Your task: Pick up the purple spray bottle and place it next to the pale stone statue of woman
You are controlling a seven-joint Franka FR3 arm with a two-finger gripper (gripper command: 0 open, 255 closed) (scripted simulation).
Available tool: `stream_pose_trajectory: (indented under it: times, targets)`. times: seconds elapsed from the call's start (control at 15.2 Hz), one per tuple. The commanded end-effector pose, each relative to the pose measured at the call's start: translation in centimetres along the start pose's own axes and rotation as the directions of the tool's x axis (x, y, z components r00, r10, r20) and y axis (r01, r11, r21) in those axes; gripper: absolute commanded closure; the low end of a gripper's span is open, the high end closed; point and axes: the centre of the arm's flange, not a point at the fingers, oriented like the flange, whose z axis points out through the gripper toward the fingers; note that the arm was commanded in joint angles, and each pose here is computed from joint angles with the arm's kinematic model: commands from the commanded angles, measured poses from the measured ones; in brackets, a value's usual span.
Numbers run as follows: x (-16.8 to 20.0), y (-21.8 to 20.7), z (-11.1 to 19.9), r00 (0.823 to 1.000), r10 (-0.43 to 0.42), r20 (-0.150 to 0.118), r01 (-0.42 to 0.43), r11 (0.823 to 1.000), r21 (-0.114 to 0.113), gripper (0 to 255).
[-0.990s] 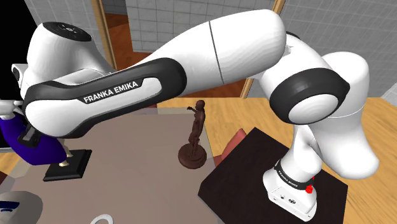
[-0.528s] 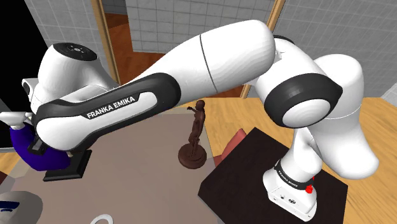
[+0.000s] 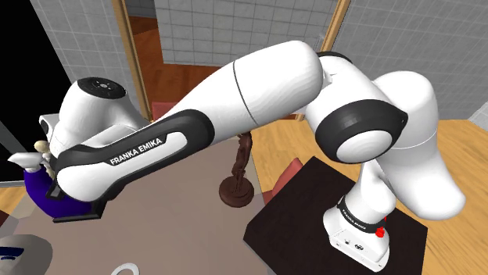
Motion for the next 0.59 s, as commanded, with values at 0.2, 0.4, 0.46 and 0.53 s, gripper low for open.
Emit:
stream_pose_trajectory:
  times: [0.2, 0.4, 0.46, 0.53]
  targets:
    - [-1.5, 0.0, 2.2, 1.0, 0.0, -0.001, 0.0, 1.0, 0.0, 255]
    - [-2.3, 0.0, 3.5, 1.0, 0.0, -0.001, 0.0, 1.0, 0.0, 255]
    - [-2.6, 0.0, 4.0, 1.0, 0.0, -0.001, 0.0, 1.0, 0.0, 255]
    - [-2.9, 0.0, 4.4, 1.0, 0.0, -0.001, 0.0, 1.0, 0.0, 255]
